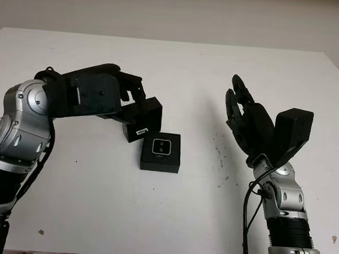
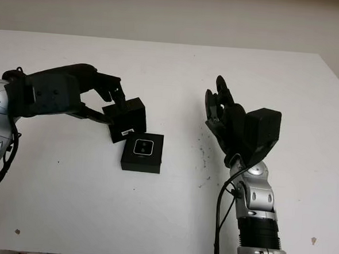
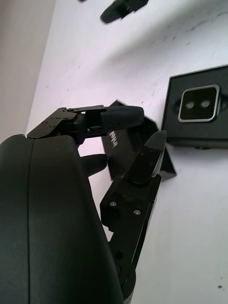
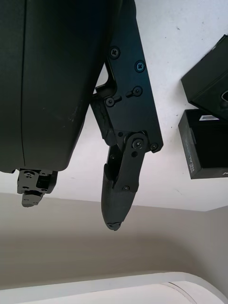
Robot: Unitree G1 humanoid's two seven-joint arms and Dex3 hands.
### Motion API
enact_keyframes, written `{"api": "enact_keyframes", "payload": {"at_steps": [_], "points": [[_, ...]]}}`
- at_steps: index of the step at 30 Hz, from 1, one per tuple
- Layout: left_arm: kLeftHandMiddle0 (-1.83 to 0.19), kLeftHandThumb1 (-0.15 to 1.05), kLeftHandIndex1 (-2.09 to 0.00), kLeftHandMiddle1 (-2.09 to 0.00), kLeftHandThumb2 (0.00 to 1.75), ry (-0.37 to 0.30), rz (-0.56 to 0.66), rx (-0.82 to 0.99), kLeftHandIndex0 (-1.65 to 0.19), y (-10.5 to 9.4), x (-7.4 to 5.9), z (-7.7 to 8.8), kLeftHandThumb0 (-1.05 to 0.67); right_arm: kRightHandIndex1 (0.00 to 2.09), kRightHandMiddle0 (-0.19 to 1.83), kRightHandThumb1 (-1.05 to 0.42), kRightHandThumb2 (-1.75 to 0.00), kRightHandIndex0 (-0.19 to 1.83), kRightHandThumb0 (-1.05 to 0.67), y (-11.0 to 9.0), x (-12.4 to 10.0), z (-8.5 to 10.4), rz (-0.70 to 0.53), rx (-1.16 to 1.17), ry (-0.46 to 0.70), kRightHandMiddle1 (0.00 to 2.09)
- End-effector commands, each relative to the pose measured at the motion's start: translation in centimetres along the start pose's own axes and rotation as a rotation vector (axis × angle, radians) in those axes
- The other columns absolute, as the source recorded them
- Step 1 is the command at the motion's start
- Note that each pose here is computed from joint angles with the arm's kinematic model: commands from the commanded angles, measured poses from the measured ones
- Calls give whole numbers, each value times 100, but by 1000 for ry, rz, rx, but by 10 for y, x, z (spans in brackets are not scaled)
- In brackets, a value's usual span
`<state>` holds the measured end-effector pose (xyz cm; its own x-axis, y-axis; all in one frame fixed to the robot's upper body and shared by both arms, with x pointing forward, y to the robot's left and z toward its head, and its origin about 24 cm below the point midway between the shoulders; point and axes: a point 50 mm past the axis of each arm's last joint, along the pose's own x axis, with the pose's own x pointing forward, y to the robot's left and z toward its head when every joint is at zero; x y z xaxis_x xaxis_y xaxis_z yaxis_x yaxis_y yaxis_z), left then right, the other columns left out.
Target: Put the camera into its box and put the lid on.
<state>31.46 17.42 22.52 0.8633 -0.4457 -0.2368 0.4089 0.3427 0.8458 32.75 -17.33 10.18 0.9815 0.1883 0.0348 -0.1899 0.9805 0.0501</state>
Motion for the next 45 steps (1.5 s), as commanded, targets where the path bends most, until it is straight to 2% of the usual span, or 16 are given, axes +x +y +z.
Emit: {"api": "enact_keyframes", "payload": {"at_steps": [1, 5, 7, 8, 9, 11, 12, 14, 16, 21, 25, 28, 32, 38, 42, 45], "points": [[-35, 100, -145, -161, 6, -30, 7, 2, -29, 0, -4, 4, -25, 5, -8, -105, -54, -12, -67, -1, 0, 1, 3, -2, -13, 5], [-33, 101, -146, -169, 6, -57, 109, -15, -21, 8, -11, 7, -24, 5, -7, -105, -54, -12, -67, -1, 0, 1, 1, -2, -7, 5], [-20, 102, -138, -165, 6, -73, 172, -23, -13, 16, -15, 9, -26, 6, -7, -105, -53, -11, -67, 0, 0, 0, -2, -2, -4, 6], [-14, 102, -126, -153, 5, -83, 191, -15, -7, 21, -17, 9, -27, 6, -7, -105, -53, -11, -67, -1, 0, 0, -2, -3, -3, 6], [-7, 100, -100, -125, 5, -100, 205, 1, -2, 27, -19, 10, -28, 6, -7, -105, -53, -11, -67, -1, 0, 0, -2, -5, -2, 5], [-3, 99, -68, -98, 5, -136, 233, 57, -4, 37, -22, 12, -30, 6, -8, -105, -53, -10, -67, -1, 0, 0, -1, -8, 0, 5], [-1, 97, -47, -70, 5, -154, 251, 85, -4, 43, -22, 13, -34, 6, -7, -105, -53, -10, -68, -1, 1, 0, -3, -9, 0, 5], [0, 93, -25, -48, 5, -179, 270, 126, -7, 56, -26, 16, -35, 6, -7, -105, -53, -10, -68, -1, 1, 0, -2, -10, -2, 6], [1, 89, -13, -42, 5, -190, 264, 175, -8, 67, -31, 20, -34, 6, -7, -105, -53, -10, -67, 0, 1, 1, 4, -9, -3, 6], [4, 81, -4, -12, 5, -133, 236, 462, 4, 80, -41, 30, -41, 6, -8, -105, -55, -11, -67, 0, 2, 0, 14, -14, -1, 5], [9, 80, -1, -5, 5, -71, 209, 905, 17, 69, -30, 27, -46, 6, -8, -105, -56, -11, -67, 1, 2, -1, 14, -8, 0, 5], [12, 79, 0, -4, 5, -68, 159, 1064, 19, 61, -21, 20, -54, 6, -8, -105, -55, -11, -68, 2, 2, -1, 12, -5, 1, 5], [14, 77, 0, -4, 4, -109, 121, 1159, 19, 51, -11, 13, -59, 6, -8, -105, -54, -11, -68, 2, 1, -3, 12, 0, 8, 5], [11, 77, 0, -6, 5, -188, 119, 1314, 19, 44, 5, 19, -65, 5, -7, -105, -56, -11, -67, 2, 0, -3, 12, 0, 7, 6], [7, 83, 0, -8, 7, -260, 175, 1400, 19, 40, 13, 22, -41, 5, -8, -105, -56, -11, -68, 3, 0, -5, 13, 4, 11, 6], [9, 81, 0, -6, 5, -256, 141, 1393, 19, 40, 19, 29, -62, 6, -7, -105, -56, -10, -65, 4, 0, -6, 13, 12, 15, 6]]}}
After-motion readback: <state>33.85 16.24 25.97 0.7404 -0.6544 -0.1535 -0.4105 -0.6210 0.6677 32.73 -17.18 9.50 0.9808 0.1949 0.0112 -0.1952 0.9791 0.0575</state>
